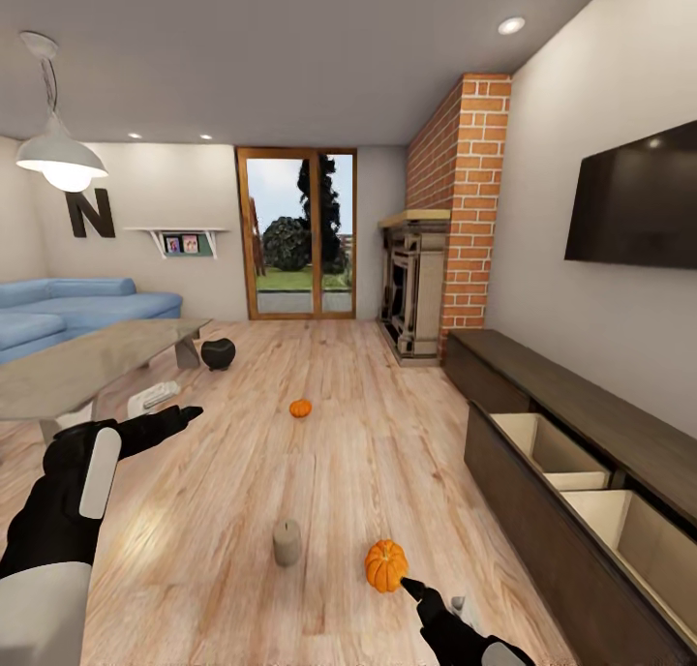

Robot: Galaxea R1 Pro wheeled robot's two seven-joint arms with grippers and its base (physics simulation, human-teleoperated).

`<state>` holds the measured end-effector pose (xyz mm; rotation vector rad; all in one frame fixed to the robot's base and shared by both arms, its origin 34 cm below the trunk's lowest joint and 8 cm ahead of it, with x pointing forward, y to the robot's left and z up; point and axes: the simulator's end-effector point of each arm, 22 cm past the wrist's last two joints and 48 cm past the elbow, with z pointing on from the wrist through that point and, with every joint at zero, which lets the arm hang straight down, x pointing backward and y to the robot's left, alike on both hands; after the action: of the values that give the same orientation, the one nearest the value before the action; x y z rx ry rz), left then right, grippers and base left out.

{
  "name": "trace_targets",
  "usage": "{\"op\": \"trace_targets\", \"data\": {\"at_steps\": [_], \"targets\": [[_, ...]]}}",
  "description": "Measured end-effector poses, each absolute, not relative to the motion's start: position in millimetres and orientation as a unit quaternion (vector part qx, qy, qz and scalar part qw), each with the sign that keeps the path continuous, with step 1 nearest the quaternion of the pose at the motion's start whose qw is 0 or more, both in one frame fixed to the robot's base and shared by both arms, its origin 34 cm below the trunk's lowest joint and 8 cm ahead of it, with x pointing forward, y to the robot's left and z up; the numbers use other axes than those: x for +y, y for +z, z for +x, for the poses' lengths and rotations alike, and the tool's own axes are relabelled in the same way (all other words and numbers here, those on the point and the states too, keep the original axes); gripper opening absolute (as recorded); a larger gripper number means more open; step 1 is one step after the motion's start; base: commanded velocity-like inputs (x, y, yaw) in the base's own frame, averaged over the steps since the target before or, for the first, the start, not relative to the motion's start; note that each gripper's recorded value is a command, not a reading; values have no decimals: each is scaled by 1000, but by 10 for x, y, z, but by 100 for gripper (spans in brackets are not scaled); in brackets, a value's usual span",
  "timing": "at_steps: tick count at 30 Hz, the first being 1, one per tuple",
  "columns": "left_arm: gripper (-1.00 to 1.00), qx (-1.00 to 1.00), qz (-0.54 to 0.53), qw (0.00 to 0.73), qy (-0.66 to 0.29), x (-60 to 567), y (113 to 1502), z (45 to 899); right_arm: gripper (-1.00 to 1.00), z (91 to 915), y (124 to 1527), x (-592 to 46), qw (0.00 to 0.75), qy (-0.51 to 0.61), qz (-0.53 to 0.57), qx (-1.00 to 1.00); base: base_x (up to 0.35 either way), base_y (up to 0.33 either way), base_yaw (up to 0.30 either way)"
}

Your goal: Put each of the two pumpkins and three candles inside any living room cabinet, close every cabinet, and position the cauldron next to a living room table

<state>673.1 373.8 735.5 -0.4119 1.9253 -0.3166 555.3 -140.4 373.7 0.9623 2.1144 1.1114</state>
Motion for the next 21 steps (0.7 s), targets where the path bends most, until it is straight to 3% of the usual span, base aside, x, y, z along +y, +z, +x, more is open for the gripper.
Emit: {"op": "trace_targets", "data": {"at_steps": [21], "targets": [[100, 825, -176, 520, -131, 3717, 6854, 6804, 100, 5657, 3397, -1527, 267, 378, 376, 803, 0, 0, 0]]}}
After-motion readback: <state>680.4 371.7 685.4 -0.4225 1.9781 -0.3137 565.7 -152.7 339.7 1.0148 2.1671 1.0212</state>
